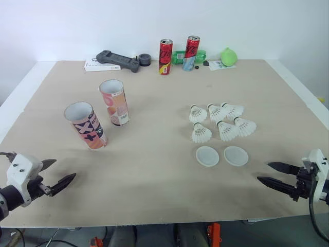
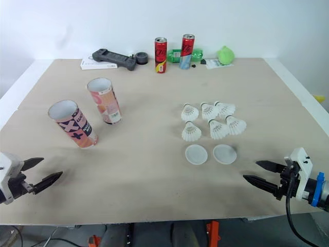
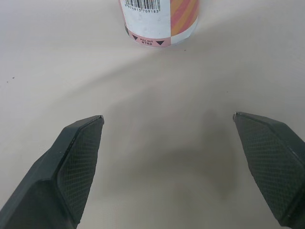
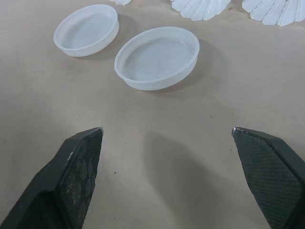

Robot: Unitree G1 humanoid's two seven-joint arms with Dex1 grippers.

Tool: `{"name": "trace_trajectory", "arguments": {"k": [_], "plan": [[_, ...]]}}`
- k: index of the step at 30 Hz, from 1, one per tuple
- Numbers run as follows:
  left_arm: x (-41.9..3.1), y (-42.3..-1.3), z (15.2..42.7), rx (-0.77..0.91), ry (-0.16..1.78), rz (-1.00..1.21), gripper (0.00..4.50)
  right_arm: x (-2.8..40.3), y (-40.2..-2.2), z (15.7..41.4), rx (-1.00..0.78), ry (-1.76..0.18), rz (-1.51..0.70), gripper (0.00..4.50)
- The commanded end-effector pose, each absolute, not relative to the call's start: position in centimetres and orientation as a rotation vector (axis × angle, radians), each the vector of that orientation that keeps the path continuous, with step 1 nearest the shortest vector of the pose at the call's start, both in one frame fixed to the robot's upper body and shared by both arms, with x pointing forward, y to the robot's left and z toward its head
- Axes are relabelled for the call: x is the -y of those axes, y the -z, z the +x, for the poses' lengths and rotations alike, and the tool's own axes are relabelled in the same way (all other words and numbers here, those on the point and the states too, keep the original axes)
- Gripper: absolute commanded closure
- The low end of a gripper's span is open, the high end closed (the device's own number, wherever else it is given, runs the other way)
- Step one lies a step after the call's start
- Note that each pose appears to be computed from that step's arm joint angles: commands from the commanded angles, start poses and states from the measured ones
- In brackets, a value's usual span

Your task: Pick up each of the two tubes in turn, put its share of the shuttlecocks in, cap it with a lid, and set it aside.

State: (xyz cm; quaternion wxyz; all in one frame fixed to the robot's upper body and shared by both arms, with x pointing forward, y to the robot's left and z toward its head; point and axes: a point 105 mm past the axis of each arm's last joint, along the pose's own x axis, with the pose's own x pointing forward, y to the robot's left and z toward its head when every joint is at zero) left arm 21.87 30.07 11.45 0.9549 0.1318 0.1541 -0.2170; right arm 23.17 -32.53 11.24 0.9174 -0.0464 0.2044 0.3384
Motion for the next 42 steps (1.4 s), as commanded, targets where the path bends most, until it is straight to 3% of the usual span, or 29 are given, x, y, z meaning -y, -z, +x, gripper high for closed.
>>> {"name": "trace_trajectory", "arguments": {"k": [1,23,32,42], "plan": [[-30.2,-12.4,21.7,-0.287,0.440,0.277,0.00,32.7,-12.3,23.4,-0.402,-0.699,-0.122,0.04],[-31.5,-13.2,21.5,-0.253,0.375,0.283,0.00,31.8,-13.6,24.3,-0.356,-0.726,-0.101,0.04],[-28.9,-14.5,22.5,0.000,0.255,0.186,0.00,20.4,-20.9,24.5,-0.095,-1.035,-0.084,0.04],[-25.1,-13.3,27.8,0.119,0.176,0.129,0.00,10.5,-22.4,26.3,0.093,-1.177,-0.142,0.04]]}}
